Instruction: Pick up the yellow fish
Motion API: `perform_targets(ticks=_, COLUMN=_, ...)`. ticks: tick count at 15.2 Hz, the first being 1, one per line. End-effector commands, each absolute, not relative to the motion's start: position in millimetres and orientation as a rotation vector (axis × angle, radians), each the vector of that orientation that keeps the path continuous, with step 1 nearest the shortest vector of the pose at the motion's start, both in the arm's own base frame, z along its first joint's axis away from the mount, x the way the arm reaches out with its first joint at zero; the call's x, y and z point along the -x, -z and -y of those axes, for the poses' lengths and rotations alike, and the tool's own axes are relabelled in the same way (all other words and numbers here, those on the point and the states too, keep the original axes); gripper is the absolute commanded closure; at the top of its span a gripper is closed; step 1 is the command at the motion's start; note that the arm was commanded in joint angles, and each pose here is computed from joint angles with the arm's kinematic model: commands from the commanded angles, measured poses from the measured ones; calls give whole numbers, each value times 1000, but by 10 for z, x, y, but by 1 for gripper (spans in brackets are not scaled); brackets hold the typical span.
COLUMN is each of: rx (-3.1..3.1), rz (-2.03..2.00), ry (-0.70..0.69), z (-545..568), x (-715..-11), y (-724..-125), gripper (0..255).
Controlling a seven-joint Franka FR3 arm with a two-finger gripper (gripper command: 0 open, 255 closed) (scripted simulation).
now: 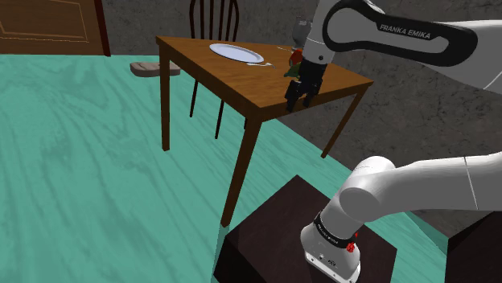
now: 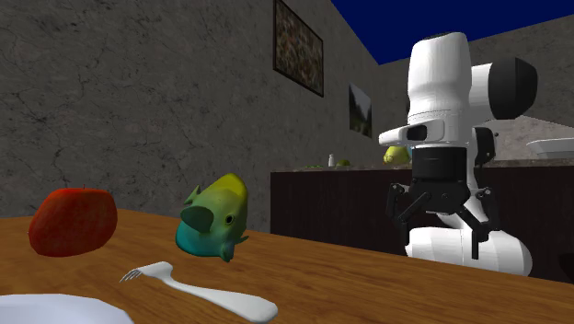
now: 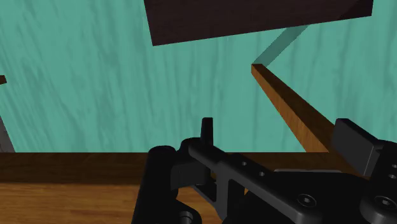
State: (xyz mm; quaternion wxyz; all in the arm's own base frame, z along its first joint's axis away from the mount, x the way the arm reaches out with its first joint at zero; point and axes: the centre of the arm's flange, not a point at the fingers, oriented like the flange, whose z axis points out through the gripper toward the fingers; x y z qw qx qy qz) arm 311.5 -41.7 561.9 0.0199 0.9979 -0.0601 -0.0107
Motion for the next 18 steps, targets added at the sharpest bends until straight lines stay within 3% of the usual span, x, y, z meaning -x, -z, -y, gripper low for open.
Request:
perform_targets(ticks=1, rx=-3096, rz=187, ry=33, z=417, x=-3115, y=-5619, gripper=0)
perform_targets(ticks=18, rx=-3222, rz=62, ry=-321, z=2347, x=-4111, y=-6092, gripper=0)
